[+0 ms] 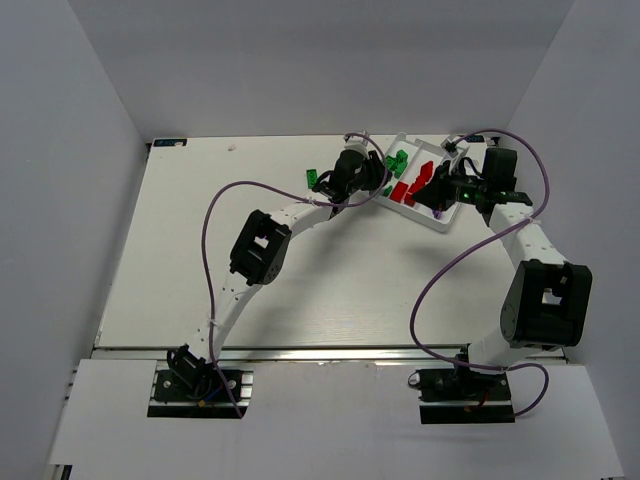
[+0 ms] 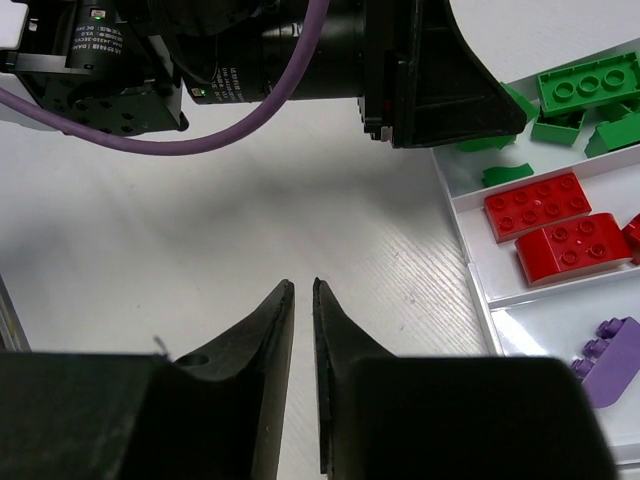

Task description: Sort the legos into containers by color

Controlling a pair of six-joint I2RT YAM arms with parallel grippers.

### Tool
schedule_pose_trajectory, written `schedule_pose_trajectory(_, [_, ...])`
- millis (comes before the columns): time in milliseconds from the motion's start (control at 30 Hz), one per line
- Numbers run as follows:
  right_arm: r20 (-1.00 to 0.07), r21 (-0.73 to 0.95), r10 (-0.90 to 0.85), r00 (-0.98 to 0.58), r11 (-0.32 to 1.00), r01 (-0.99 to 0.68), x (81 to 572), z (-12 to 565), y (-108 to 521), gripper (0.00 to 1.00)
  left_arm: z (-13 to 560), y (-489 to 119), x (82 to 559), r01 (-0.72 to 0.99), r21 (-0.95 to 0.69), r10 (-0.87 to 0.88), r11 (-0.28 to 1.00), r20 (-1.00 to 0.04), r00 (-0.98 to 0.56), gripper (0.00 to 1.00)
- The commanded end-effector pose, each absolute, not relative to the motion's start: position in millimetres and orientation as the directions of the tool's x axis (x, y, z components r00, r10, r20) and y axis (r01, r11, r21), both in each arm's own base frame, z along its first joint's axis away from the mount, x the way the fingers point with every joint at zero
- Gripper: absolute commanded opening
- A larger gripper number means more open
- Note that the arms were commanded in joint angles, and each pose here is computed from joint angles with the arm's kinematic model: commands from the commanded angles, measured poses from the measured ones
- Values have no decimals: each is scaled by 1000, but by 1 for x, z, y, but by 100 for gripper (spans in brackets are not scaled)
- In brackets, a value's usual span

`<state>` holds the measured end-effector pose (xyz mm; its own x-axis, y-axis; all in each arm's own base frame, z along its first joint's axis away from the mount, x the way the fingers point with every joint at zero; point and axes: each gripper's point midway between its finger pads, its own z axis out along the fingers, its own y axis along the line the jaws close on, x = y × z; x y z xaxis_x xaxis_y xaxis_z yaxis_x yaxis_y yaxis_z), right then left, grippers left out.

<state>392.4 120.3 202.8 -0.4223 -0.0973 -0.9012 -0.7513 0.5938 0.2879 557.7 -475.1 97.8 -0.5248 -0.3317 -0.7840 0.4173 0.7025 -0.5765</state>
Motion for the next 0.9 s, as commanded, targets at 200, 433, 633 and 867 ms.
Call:
schedule_pose_trajectory(200, [-914,274,-94,-395,576,-770,392,216,121,24,145,-475,559,449,-556,-352,699,-815,-461,58])
schedule_pose_trajectory(433, [-916,266,-100,-389,575,-773,392,221,122,29,169,-465,559,448,-534,-358,717,-834,-421,64])
schedule_pose_trajectory(633, [-939,177,-170,-298,504,-846,392,233,127,47,219,-406,543,395,-519,-379,758,-843,-381,56])
schedule_pose_trajectory(867, [-935,90,-270,-231,449,-889,407,235,153,89,230,-289,476,256,-432,-338,865,-878,-339,68])
